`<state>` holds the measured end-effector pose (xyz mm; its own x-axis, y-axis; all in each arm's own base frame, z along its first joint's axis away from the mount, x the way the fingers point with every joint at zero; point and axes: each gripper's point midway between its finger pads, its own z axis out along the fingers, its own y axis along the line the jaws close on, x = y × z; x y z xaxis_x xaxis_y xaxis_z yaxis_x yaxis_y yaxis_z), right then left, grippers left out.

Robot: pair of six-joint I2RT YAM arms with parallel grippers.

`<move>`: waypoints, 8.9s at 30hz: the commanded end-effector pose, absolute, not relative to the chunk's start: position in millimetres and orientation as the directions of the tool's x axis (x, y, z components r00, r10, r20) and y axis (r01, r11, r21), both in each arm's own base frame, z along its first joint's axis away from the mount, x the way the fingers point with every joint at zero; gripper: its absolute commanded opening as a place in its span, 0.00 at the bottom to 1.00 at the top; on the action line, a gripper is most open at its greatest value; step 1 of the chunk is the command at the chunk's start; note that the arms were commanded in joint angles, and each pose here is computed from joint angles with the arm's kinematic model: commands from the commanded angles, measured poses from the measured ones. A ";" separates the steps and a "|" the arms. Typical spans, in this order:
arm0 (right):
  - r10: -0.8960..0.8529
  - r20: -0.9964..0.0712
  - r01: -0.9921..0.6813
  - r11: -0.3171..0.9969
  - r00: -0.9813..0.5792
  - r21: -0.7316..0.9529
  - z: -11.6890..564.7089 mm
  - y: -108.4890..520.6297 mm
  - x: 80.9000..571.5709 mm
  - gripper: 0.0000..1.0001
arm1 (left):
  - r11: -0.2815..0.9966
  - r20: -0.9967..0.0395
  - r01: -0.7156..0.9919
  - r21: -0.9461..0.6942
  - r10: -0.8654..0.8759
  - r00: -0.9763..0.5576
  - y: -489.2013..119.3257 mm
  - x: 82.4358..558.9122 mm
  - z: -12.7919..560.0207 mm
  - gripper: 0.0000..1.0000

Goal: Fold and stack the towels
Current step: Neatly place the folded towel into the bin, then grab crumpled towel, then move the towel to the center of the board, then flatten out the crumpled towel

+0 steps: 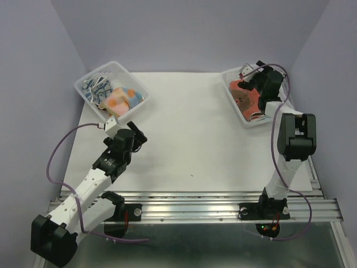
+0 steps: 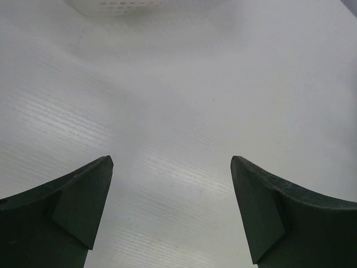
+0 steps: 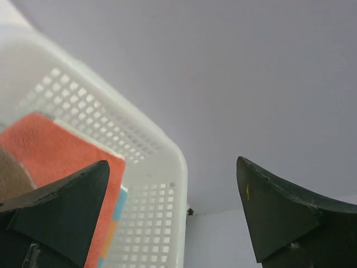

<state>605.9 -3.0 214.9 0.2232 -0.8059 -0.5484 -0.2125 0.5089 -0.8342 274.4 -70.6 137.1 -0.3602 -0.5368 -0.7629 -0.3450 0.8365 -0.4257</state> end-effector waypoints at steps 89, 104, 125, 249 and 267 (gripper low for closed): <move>0.506 -0.733 0.151 0.855 -0.455 0.496 183.7 88.3 339.3 1.00 | 0.809 -0.733 0.006 -0.588 -0.529 -0.428 -164.6 369.4 297.5 0.99; 0.154 -0.723 -0.037 0.970 -0.674 0.242 114.9 188.1 328.9 1.00 | 0.874 -0.665 -0.133 -0.467 -0.446 -0.598 -153.8 333.0 161.8 0.99; -0.027 -0.773 -0.342 0.906 -0.633 0.249 130.0 284.6 369.2 1.00 | 0.797 -0.637 -0.452 -0.401 -0.597 -0.488 -73.2 285.0 92.1 0.99; -0.098 -0.711 -0.388 0.885 -0.696 0.258 94.4 317.3 363.0 0.01 | 0.914 -0.597 -0.388 -0.119 -0.378 -0.708 -117.5 382.1 15.2 0.00; 0.014 -0.888 -0.470 0.844 -0.459 0.257 239.5 280.8 333.1 0.01 | 0.814 -0.778 0.093 -0.573 -0.505 -0.374 -175.1 316.5 228.6 0.00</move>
<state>344.8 289.4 192.1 -0.5485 -0.0271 -0.8357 -0.4340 0.8635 0.2568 331.2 -163.0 175.4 -0.4598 -0.4671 -0.7553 -0.0491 0.8626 -0.5035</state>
